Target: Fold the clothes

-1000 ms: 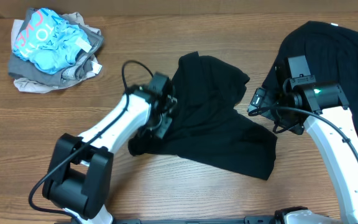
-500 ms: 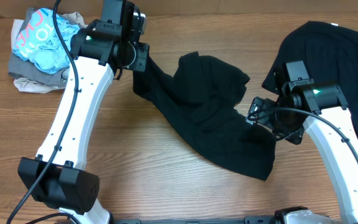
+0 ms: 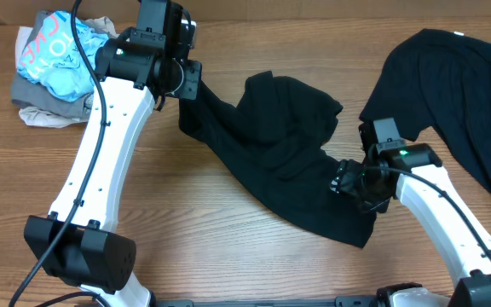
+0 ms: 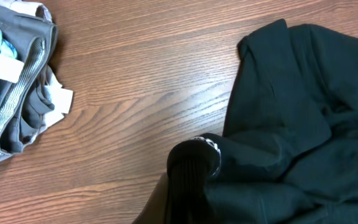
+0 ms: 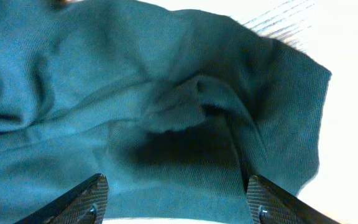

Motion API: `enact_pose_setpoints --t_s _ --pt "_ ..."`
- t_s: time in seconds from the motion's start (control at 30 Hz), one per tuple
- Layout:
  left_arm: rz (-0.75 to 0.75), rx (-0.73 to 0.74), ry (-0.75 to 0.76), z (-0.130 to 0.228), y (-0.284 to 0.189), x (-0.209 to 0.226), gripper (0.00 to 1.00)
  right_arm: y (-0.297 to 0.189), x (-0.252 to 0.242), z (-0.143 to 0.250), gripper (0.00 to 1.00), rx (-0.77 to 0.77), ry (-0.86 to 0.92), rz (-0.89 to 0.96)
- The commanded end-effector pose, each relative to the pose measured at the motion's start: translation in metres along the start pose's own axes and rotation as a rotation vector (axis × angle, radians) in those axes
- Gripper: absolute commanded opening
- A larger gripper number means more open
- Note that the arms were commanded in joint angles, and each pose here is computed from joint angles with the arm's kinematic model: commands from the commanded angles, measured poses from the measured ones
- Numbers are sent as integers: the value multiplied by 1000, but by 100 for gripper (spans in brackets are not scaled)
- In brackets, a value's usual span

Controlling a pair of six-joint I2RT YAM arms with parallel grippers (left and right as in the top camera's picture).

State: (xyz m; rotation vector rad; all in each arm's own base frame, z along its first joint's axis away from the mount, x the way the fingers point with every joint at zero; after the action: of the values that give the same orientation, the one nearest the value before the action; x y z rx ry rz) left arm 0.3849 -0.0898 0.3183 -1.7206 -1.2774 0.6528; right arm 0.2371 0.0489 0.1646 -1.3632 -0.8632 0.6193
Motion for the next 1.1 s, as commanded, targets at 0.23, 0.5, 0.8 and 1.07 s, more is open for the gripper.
enact_pose_setpoints --t_s 0.23,0.5,0.8,1.07 --pt "-25 -20 -30 -3 -9 6 4 22 -9 0 51 -55 3 11" --pt "-38 -34 -36 -5 -11 9 4 10 1 -9 4 -105 -2 -38" --pt "-131 -208 -163 -21 -108 55 4 -151 15 -43 4 -382 -34 -193" --pt "-211 -407 -211 -12 -200 71 4 -298 -24 -38 4 -696 -13 -258"
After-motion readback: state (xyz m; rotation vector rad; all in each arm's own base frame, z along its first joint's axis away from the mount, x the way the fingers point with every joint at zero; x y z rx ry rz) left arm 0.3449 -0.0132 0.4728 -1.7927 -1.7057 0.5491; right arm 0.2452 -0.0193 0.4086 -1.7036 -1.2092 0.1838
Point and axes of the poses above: each gripper's point midway between its finger pads, its own y axis out along the fingers, its own x axis along the line the jaws close on, z = x × y, the point moved 10 cm from there along -y, back along the fingers, and after that the axes turned 11 degrees about y, right-handed, at the moved point
